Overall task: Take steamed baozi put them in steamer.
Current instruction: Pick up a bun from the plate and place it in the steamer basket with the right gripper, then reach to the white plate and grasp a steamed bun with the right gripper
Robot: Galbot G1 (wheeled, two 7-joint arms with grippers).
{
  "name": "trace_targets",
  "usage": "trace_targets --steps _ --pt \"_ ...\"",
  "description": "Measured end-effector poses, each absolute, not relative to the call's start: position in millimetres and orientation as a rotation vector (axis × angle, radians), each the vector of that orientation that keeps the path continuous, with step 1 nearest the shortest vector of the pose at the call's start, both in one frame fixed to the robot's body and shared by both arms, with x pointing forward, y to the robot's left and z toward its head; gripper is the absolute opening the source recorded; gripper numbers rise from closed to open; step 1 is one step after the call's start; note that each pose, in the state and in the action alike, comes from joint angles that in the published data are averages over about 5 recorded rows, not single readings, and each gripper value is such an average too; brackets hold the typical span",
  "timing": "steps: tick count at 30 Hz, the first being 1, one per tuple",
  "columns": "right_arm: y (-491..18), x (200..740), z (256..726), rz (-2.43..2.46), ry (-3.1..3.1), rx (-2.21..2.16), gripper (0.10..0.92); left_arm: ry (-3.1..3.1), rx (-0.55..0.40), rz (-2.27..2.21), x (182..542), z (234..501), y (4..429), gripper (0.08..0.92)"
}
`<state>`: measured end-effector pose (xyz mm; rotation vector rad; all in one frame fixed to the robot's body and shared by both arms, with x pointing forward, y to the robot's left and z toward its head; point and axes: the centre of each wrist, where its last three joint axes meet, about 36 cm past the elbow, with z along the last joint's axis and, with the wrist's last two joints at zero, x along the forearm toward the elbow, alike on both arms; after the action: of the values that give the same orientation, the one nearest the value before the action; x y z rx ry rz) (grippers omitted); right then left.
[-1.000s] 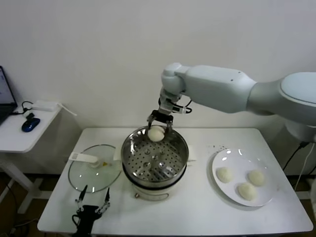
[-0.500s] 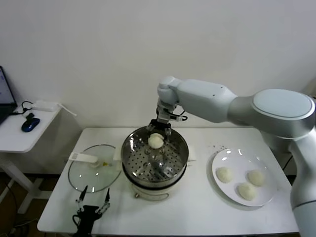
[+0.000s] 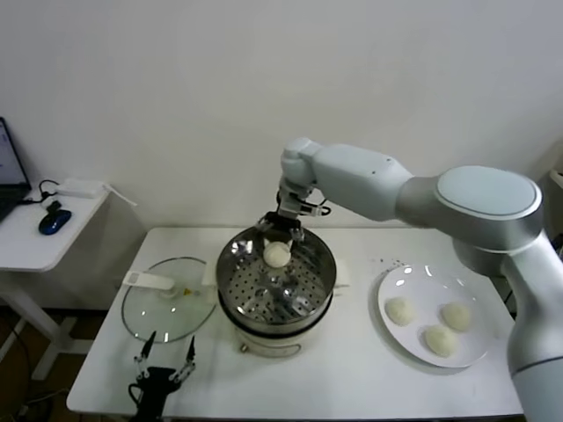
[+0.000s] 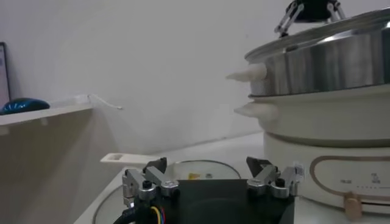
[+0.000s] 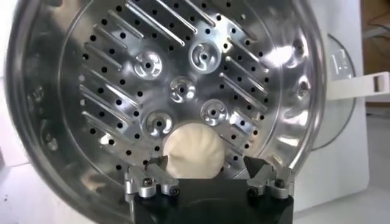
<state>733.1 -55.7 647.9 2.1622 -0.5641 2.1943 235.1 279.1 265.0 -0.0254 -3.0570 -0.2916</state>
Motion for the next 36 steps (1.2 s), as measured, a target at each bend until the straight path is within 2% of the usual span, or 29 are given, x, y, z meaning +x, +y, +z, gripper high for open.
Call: trace_targets --steps 8,14,26,36 --pt "-127 726 695 2.01 -0.821 1.903 0.823 -3.055 -0.018 -0.302 232 268 281 0.823" --pt "-197 703 698 1.766 -1.027 1.655 0.823 -3.057 -0.016 -0.302 233 268 280 0.823" --pt "-296 655 627 1.389 -1.184 1.393 0.823 -3.05 -0.003 -0.306 231 263 283 0.823" --pt "-332 634 548 1.293 -1.213 1.286 0.823 -3.046 -0.003 -0.317 230 260 284 0.823"
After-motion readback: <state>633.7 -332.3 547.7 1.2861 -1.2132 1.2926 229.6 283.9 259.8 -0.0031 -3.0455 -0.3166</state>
